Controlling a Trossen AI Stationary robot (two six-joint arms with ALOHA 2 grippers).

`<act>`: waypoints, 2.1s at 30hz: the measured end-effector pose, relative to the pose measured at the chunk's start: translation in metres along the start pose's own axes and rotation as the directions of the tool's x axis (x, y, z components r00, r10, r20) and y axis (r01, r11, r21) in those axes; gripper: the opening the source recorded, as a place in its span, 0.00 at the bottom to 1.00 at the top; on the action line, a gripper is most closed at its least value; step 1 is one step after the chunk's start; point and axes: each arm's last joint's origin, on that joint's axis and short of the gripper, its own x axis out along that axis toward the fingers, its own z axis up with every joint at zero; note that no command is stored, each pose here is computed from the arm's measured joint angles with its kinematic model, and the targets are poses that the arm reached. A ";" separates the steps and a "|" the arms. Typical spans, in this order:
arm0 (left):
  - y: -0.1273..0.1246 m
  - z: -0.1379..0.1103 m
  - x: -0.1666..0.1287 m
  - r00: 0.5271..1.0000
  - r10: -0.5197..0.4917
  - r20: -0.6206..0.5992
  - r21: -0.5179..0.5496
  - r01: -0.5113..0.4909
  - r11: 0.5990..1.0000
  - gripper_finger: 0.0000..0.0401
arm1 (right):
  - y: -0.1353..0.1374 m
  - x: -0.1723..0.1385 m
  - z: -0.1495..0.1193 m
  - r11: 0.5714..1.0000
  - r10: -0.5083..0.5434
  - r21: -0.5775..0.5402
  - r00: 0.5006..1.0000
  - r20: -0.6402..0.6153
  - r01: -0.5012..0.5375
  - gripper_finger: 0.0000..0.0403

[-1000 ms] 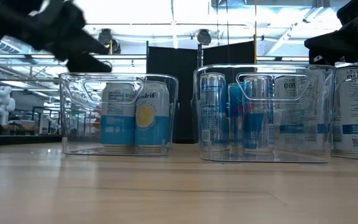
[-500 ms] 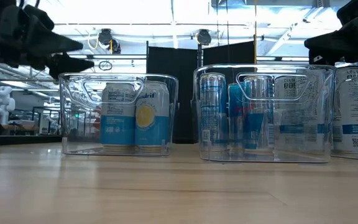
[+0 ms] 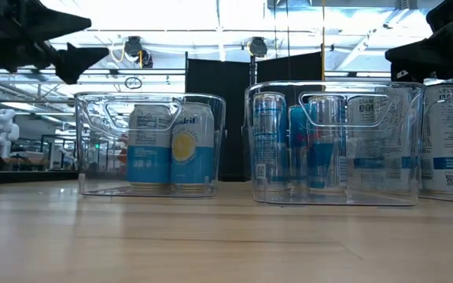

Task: Sort soda cans
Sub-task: Return to Home Position

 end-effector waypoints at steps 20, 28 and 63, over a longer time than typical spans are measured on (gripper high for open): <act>0.004 -0.015 -0.001 0.981 0.127 -0.148 0.154 -0.104 0.983 0.90 | 0.000 0.000 -0.001 1.000 0.000 0.000 1.000 -0.012 0.000 0.00; 0.010 -0.014 -0.002 0.941 0.316 -0.120 0.177 -0.293 0.940 0.90 | 0.000 0.000 -0.001 1.000 -0.001 0.000 1.000 -0.011 0.001 0.00; 0.010 -0.014 -0.002 0.941 0.316 -0.121 0.173 -0.294 0.940 0.90 | 0.000 0.000 -0.001 1.000 0.000 0.000 1.000 -0.011 0.000 0.00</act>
